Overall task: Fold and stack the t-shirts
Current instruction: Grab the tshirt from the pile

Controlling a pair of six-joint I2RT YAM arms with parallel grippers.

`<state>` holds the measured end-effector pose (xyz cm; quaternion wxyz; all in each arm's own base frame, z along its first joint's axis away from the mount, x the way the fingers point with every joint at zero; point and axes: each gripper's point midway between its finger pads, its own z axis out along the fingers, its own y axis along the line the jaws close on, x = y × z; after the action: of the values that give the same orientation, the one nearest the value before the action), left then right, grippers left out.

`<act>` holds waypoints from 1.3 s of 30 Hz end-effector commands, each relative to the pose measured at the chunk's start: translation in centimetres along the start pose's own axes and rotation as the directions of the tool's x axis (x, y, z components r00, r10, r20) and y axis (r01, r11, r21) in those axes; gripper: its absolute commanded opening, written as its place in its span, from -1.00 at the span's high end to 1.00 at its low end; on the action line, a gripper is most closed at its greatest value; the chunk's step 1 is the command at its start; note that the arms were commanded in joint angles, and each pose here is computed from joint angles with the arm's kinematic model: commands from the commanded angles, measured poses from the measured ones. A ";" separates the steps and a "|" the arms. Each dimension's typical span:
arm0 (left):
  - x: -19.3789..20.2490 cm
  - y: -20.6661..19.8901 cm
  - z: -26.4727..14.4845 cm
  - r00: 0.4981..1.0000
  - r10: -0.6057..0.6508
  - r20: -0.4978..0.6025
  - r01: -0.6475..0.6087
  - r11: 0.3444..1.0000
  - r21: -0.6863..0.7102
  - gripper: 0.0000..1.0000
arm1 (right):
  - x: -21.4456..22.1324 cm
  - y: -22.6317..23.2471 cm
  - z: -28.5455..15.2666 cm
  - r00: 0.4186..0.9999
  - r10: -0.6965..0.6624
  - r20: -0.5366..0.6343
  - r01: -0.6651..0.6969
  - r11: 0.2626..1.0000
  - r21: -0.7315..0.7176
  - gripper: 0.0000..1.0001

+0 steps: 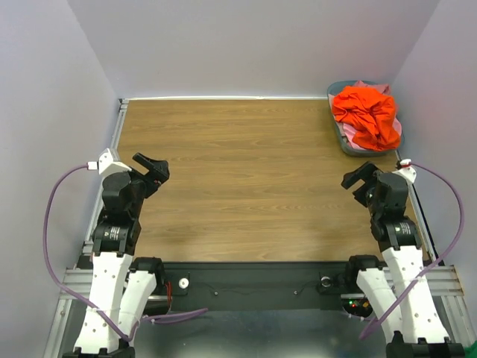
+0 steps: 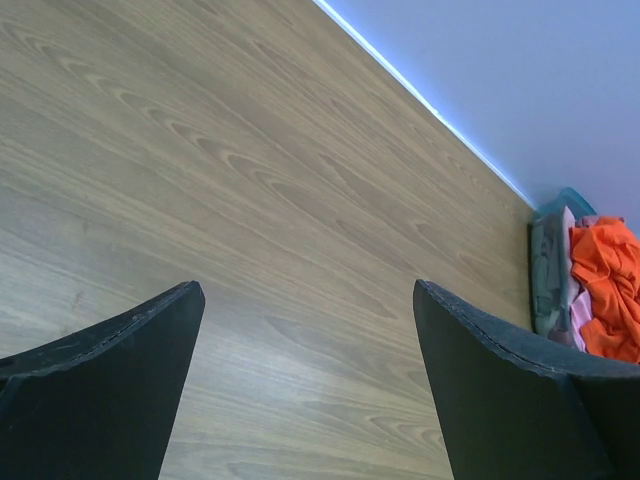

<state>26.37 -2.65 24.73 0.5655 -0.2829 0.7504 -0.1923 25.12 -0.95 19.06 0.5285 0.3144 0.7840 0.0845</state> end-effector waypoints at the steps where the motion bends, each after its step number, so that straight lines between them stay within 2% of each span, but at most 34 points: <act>1: -0.7 -1.0 0.6 1.000 -0.009 0.030 0.007 0.999 0.047 -0.96 | -4.7 1.5 -1.3 0.990 0.036 0.135 -0.034 0.999 -0.016 -1.00; 5: -0.6 -0.8 1.1 0.999 -0.021 0.029 0.019 0.999 0.039 -0.96 | -8.2 2.2 -0.9 0.982 0.000 0.190 -0.009 0.999 0.047 -1.00; 6: -0.6 -0.5 1.3 0.999 -0.028 0.035 0.027 0.999 0.022 -0.96 | -8.2 1.9 0.4 0.985 -0.027 0.169 0.009 0.995 0.103 -1.00; 8: -0.8 -0.4 1.6 0.999 -0.031 0.039 0.031 0.999 0.009 -0.96 | -11.1 2.8 0.6 0.975 -0.035 0.218 0.005 0.990 0.139 -1.00; 9: -0.7 -0.3 1.7 0.999 -0.027 0.033 0.027 1.000 0.002 -0.96 | -11.2 2.6 2.4 0.979 -0.066 0.191 0.028 0.980 0.195 -1.00; 12: -0.8 -0.1 2.2 0.999 -0.022 0.028 0.023 1.000 -0.018 -0.96 | -15.1 3.4 3.9 0.963 -0.124 0.240 0.050 0.954 0.294 -1.00; 13: -0.8 0.1 2.5 0.999 -0.023 0.032 0.024 0.999 -0.031 -0.96 | -14.9 2.5 6.5 0.969 -0.166 0.185 0.091 0.930 0.355 -1.00; 15: -0.8 0.4 2.8 0.999 -0.028 0.037 0.030 0.999 -0.045 -0.96 | -17.5 4.2 7.7 0.962 -0.164 0.218 0.079 0.932 0.353 -1.00; 17: -0.8 0.6 3.2 0.999 -0.027 0.039 0.029 0.998 -0.061 -0.96 | -18.8 5.3 10.7 0.962 -0.196 0.191 0.117 0.925 0.361 -1.00; 20: -0.6 1.0 3.7 0.999 -0.026 0.035 0.029 0.996 -0.079 -0.96 | -18.8 4.6 15.4 0.967 -0.221 0.129 0.154 0.906 0.395 -1.00; 24: -0.7 1.2 4.3 0.999 -0.029 0.044 0.032 0.995 -0.090 -0.96 | -22.5 5.2 19.6 0.967 -0.192 0.169 0.117 0.919 0.377 -1.00; 26: -0.5 1.3 4.7 0.999 -0.027 0.036 0.030 0.995 -0.098 -0.96 | -23.0 5.3 21.8 0.968 -0.200 0.152 0.135 0.925 0.356 -0.97; 27: -0.4 1.4 5.0 0.999 -0.029 0.035 0.032 0.994 -0.101 -0.96 | -21.7 4.8 24.1 0.971 -0.213 0.110 0.161 0.919 0.361 -0.95; 30: -0.2 1.6 5.4 0.999 -0.020 0.028 0.023 0.994 -0.110 -0.96 | -22.9 5.6 25.9 0.966 -0.219 0.135 0.161 0.924 0.347 -0.93; 31: -0.1 1.8 5.6 1.000 -0.017 0.021 0.020 0.993 -0.119 -0.96 | -22.0 5.0 27.4 0.967 -0.229 0.111 0.175 0.916 0.361 -0.88; 36: 0.2 2.1 5.9 1.000 -0.014 0.005 0.014 0.991 -0.136 -0.96 | -21.8 4.6 29.6 0.964 -0.242 0.109 0.184 0.906 0.381 -0.60; 37: 0.2 2.1 5.9 1.000 -0.013 0.006 0.014 0.990 -0.137 -0.96 | -21.8 4.6 29.8 0.964 -0.241 0.111 0.183 0.907 0.380 -0.35; 39: 0.1 2.1 5.8 1.000 -0.015 0.007 0.015 0.990 -0.139 -0.96 | -22.4 5.0 29.9 0.961 -0.246 0.124 0.184 0.909 0.374 0.01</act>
<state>30.98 -1.52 19.87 0.5187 -0.3258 0.7773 -0.1435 57.84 -15.93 21.52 0.4862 0.3270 0.7962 -0.1508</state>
